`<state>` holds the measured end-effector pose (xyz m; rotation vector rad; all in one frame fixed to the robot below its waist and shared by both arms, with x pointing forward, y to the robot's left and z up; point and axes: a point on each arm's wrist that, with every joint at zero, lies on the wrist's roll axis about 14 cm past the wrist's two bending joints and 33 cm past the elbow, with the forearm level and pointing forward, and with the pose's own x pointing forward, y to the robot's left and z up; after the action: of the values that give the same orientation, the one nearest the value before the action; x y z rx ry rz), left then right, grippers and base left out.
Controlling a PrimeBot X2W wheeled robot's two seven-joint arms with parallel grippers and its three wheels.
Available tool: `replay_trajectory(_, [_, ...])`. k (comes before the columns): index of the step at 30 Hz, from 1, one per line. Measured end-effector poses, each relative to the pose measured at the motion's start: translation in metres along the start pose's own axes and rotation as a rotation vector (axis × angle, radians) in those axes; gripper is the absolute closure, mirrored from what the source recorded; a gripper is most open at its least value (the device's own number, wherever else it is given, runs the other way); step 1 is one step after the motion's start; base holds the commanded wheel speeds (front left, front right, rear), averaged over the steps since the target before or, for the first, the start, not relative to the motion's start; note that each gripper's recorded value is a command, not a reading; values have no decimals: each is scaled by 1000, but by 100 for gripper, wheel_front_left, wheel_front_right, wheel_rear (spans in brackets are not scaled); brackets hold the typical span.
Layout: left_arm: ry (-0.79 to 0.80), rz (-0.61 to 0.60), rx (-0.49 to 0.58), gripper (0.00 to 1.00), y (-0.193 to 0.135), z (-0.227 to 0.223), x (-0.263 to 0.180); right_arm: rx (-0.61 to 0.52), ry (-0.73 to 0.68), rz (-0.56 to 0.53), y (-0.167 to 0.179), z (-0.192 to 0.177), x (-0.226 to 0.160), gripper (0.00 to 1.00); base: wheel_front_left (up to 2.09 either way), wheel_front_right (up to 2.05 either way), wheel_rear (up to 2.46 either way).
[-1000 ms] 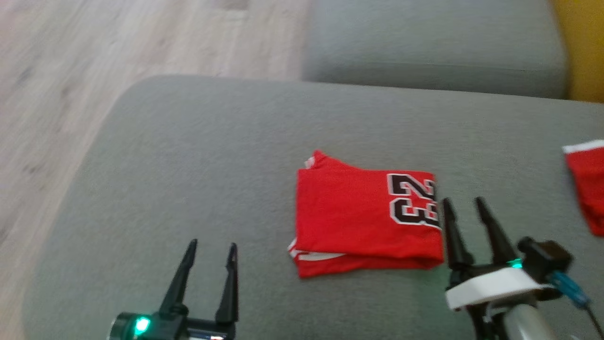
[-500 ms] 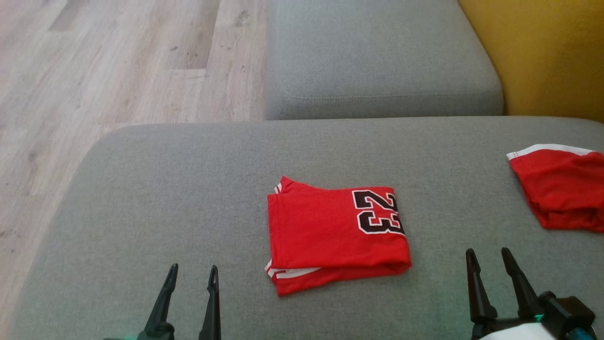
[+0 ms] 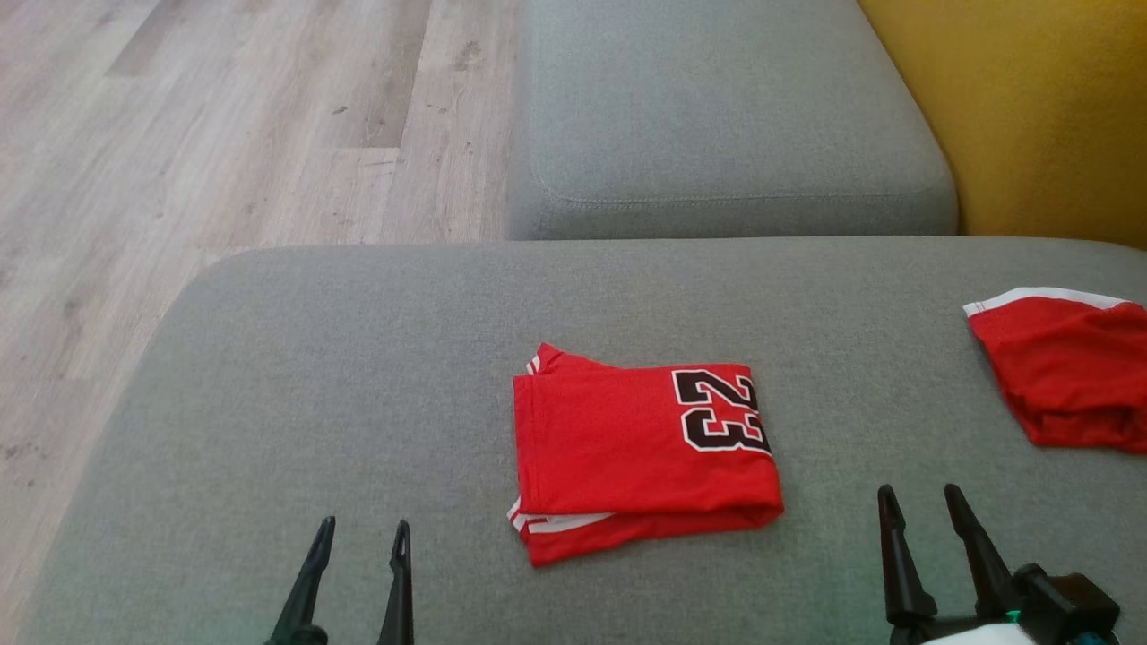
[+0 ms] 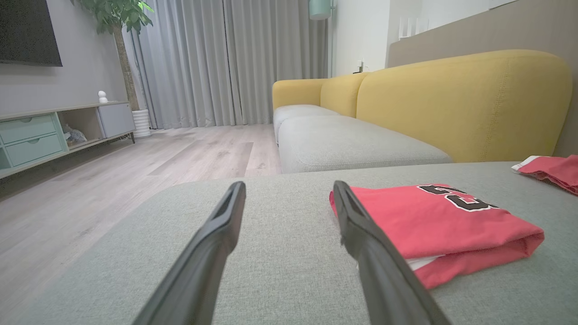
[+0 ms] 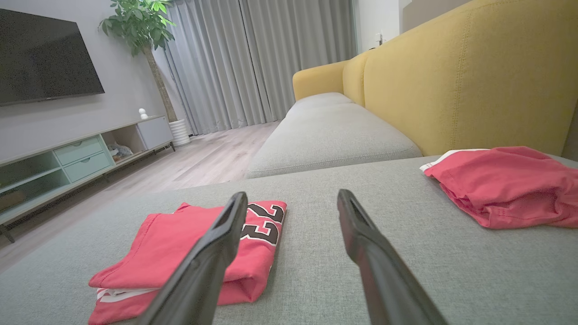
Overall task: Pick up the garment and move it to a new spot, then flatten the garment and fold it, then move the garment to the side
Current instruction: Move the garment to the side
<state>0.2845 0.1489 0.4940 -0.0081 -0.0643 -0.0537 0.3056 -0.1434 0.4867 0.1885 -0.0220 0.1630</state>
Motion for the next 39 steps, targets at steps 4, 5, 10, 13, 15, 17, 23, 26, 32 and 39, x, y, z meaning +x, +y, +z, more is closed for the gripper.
replay_trajectory(4, [10,-3,2,0,-1,-3,-4,4,-1,0,1,0,-1,0,0,0,0])
replay_trajectory(5, [15,-4,1,0,-1,-5,-5,4,-1,-1,1,0,-1,0,0,0,0])
replay_trajectory(10, [16,6,8,0,3,-5,-5,8,-2,-2,2,0,-1,0,0,0,0])
replay_trajectory(13, [16,7,8,0,3,-5,-5,8,-2,-2,2,0,-1,0,0,0,0])
replay_trajectory(15, [15,6,12,0,3,-5,-5,8,-3,-2,2,0,-2,0,0,0,0])
replay_trajectory(17, [16,5,15,0,3,-5,-5,8,-3,-2,2,0,-2,0,0,0,0])
replay_trajectory(23, [35,1,11,0,3,-10,-4,1,22,-4,0,-7,0,0,0,0,0])
replay_trajectory(26, [56,4,8,0,3,-15,-2,-3,57,-10,-2,-17,2,0,0,0,0])
replay_trajectory(32, [108,14,10,0,6,-28,4,-11,61,13,-2,-15,43,0,0,0,0])
replay_trajectory(39, [129,30,6,0,12,-33,22,-18,200,17,-15,-52,88,0,0,0,0])
